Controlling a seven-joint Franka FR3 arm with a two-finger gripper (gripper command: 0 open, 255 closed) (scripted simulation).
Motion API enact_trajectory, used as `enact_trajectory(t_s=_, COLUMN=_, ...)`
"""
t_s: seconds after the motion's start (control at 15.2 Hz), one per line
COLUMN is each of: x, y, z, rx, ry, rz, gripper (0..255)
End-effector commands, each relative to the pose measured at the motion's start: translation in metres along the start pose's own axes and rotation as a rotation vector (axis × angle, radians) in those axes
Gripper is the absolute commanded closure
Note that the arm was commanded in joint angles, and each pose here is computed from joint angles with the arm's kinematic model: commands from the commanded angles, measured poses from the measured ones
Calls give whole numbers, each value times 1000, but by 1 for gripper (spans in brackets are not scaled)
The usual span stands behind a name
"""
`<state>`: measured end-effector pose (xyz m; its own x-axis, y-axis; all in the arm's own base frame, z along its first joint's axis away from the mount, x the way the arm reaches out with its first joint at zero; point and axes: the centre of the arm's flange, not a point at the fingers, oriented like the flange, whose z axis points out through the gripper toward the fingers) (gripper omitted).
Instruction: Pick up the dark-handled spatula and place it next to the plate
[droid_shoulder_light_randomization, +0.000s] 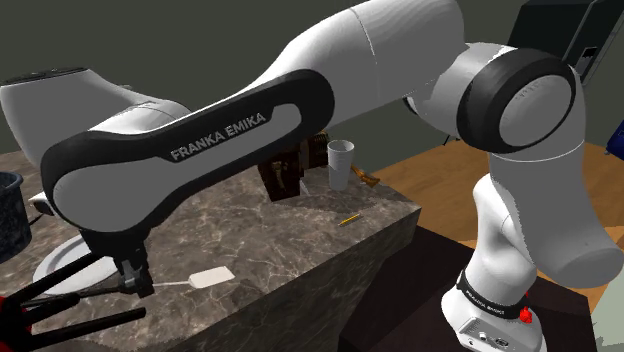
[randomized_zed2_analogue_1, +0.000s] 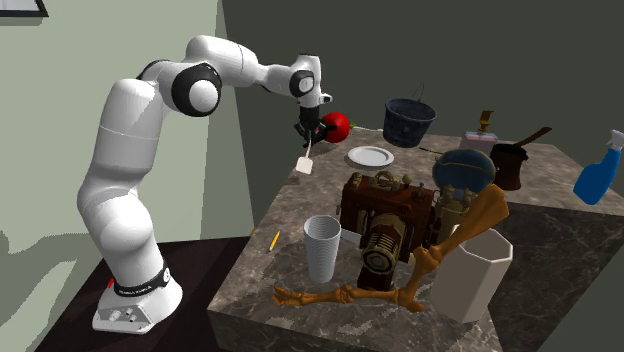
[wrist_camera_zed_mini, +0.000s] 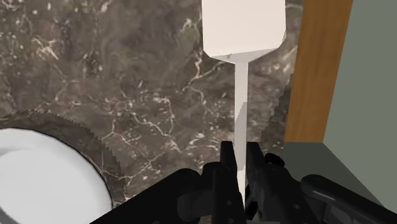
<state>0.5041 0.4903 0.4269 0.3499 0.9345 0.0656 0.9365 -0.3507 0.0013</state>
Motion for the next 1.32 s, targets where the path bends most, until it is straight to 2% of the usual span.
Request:
enact_trajectory(t_s=0.0, x=14, y=-3, z=9, rx=2, ry=1, rz=-4, gripper=255)
enact_trajectory(t_s=0.86, x=10, y=-4, z=77, rx=2, ry=1, rz=-4, gripper=255)
enact_trajectory(t_s=1.25, x=10, y=-4, z=77, rx=2, ry=1, rz=-4, gripper=255)
